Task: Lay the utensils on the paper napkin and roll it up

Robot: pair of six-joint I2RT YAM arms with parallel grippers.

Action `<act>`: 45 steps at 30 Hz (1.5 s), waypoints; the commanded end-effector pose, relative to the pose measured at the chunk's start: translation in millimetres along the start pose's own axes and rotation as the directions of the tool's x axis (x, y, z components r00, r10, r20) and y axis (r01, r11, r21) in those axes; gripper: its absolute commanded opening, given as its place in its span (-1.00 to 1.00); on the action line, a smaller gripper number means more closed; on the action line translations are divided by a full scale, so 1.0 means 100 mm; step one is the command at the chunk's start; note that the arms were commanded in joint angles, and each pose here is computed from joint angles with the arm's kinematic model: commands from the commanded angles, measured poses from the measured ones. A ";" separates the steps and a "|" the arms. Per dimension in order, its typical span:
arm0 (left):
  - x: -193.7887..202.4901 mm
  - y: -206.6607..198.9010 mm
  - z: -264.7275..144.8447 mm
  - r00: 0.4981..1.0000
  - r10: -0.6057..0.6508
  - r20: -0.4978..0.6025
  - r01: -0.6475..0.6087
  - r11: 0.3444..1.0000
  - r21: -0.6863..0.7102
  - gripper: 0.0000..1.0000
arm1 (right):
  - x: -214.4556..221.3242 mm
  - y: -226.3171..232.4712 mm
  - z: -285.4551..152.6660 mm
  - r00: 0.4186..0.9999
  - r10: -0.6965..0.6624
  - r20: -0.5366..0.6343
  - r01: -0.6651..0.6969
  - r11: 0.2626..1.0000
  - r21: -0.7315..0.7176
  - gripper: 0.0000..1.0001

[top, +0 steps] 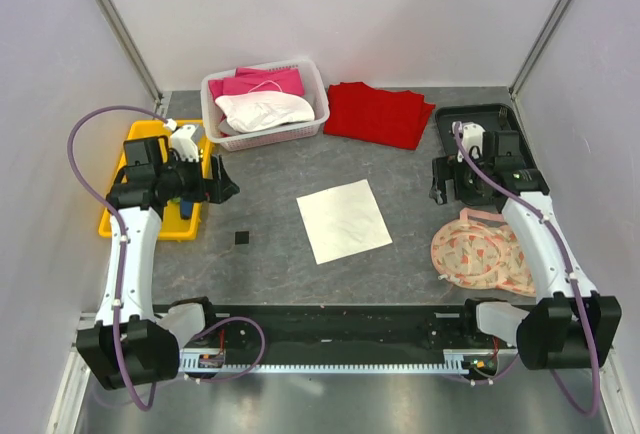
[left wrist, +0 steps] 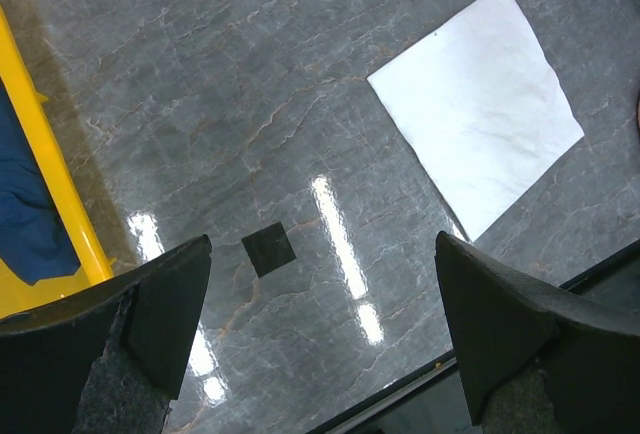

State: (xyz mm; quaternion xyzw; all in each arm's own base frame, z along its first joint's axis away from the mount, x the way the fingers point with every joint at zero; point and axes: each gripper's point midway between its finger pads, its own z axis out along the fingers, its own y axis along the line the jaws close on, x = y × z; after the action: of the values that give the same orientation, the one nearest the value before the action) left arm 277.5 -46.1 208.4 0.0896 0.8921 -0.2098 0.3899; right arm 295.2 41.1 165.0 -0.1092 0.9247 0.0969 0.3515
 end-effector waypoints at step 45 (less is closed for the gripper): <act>-0.16 -0.41 0.22 0.997 0.021 0.068 -0.042 0.949 0.314 1.00 | -0.70 -2.47 2.03 0.947 -0.156 -0.279 0.182 0.981 0.070 0.96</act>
State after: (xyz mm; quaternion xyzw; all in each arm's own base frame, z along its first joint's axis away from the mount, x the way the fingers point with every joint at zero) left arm 288.7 -86.1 219.3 0.1532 0.8397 -0.3299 0.4032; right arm 522.1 -127.1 33.7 -0.1785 0.9622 0.0168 0.2051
